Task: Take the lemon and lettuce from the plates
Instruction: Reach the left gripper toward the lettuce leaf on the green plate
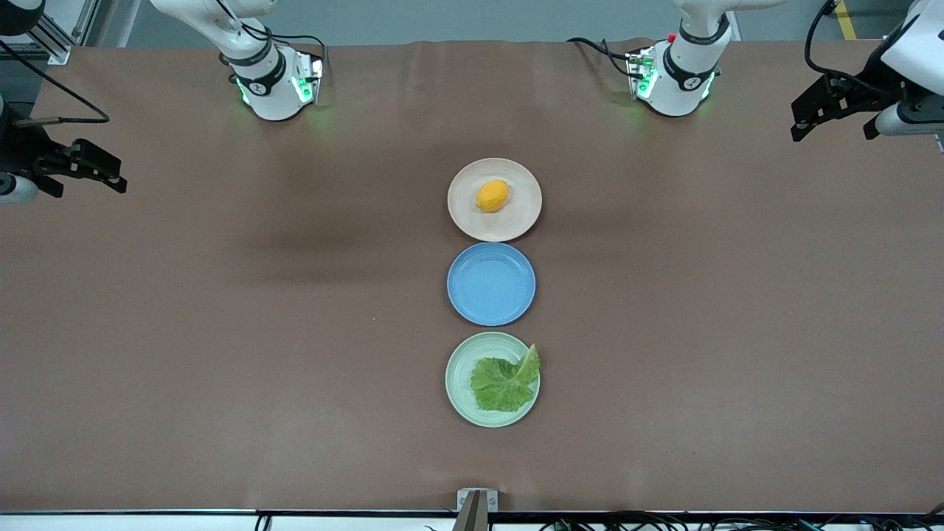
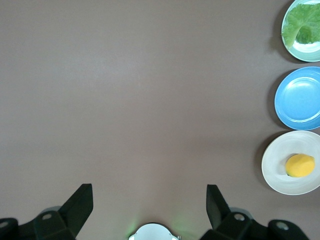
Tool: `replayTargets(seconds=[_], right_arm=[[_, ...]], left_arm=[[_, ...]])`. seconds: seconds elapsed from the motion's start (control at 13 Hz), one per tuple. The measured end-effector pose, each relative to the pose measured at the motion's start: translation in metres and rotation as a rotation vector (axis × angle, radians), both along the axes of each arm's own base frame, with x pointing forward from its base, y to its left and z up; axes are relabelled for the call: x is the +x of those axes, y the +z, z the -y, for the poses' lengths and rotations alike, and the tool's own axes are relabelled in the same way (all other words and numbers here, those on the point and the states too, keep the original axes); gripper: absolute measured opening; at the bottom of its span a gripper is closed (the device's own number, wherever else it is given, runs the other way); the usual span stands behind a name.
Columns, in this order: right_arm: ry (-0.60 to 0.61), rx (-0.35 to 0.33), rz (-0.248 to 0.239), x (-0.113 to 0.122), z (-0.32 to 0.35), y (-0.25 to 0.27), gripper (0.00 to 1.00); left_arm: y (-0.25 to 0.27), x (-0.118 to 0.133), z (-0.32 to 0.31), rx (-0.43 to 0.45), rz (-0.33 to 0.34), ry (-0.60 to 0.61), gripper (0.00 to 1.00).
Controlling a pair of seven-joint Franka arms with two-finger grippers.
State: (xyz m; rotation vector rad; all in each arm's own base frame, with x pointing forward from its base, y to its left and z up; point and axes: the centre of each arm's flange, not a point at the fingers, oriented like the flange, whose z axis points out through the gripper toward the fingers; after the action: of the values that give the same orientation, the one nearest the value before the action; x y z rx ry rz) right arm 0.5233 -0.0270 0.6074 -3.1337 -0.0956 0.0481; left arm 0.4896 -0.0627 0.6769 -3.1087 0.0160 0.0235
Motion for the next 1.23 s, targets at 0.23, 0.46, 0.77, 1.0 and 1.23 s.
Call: replayTargets(seconds=[0.23,0.46,0.77,1.0,1.23], right_arm=[[-0.005,0.021,-0.003,0.0,-0.002,0.0,1.0],[-0.008,0.033,-0.008,-0.001,-0.004,-0.001,1.0],[-0.005,0.033,-0.009,-0.001,-0.006,-0.001,1.0],[-0.001,0.033,-0.01,-0.001,-0.008,-0.001,1.0],[-0.001,0.033,-0.005,-0.001,-0.008,0.001,1.0]], left_arm=[[0.0,0.0,0.0,0.0,0.0,0.001,1.0],[-0.005,0.007,0.0,-0.002,-0.005,0.0,1.0],[-0.045,0.053,0.01,-0.018,-0.049,-0.025,1.0],[-0.107,0.098,0.055,-0.042,-0.037,-0.097,1.0],[-0.179,0.128,0.112,-0.065,-0.044,-0.167,1.0]])
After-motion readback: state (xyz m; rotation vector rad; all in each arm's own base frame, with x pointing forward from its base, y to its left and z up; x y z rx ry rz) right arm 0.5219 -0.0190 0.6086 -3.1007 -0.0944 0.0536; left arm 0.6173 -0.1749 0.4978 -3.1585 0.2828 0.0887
